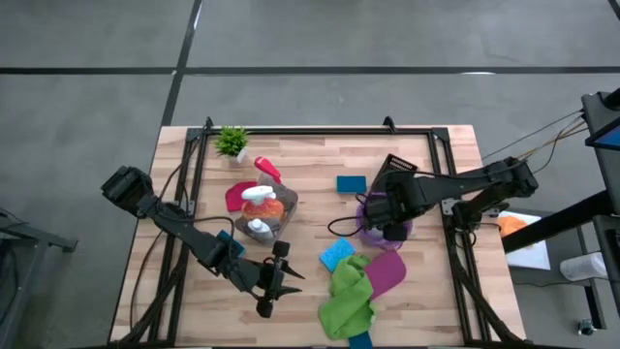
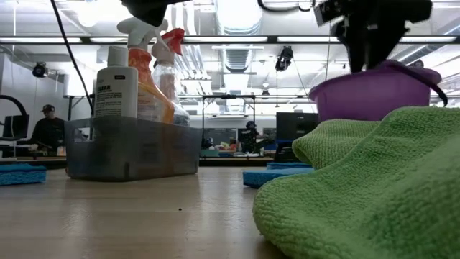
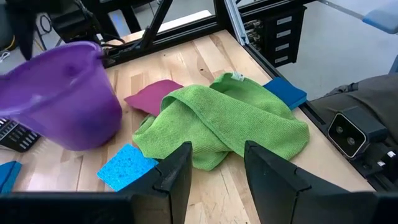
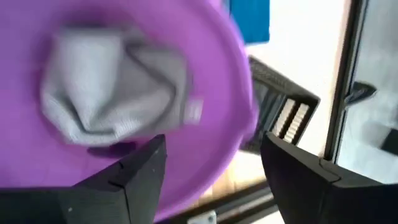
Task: Pick & Place Kitchen Items
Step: Put the green microfiber cloth into the purple bucket
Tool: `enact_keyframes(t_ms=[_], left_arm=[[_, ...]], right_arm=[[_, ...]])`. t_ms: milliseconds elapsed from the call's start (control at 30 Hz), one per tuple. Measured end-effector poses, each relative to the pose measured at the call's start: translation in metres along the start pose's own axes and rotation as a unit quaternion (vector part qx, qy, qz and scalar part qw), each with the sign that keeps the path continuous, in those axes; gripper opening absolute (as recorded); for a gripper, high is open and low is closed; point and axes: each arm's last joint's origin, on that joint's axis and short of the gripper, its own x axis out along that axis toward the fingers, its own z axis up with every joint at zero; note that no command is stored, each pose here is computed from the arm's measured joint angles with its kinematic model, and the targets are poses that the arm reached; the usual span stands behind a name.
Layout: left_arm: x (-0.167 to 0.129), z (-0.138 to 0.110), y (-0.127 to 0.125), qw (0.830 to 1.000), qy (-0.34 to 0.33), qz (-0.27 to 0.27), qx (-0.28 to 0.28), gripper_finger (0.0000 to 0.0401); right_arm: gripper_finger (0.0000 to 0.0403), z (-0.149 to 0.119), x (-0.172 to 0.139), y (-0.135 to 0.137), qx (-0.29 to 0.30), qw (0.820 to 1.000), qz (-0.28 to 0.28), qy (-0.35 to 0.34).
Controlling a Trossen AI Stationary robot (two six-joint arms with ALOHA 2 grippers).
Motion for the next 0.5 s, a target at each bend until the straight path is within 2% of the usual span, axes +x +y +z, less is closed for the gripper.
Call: enact_keyframes(t_ms=[100,167,233,367,433,500], left_arm=[[0.0,0.0,0.0,1.0,0.0,0.0,0.0,0.0147],[0.0,0.0,0.0,1.0,-0.001,0.0,0.0,0.0147],[0.0,0.0,0.0,1.0,-0.001,0.0,0.0,0.0147],[0.0,0.0,0.0,1.0,-0.001,0.0,0.0,0.0147],[0.0,0.0,0.0,1.0,-0.001,0.0,0.0,0.0147],[0.0,0.0,0.0,1.0,-0.001,0.0,0.0,0.0147]], right_arm=[[0.0257,0.002,-0.011,0.0,0.006,0.999,0.011,-0.047],[0.0257,0.006,-0.019,0.005,0.004,0.994,0.03,-0.103],[0.0257,0.013,-0.028,0.015,-0.003,0.983,0.07,-0.167],[0.0257,0.02,-0.046,0.044,-0.043,0.949,0.169,-0.263],[0.0257,0.02,-0.052,0.062,-0.065,0.937,0.193,-0.282],[0.0258,0.018,-0.052,0.081,-0.079,0.934,0.206,-0.282]])
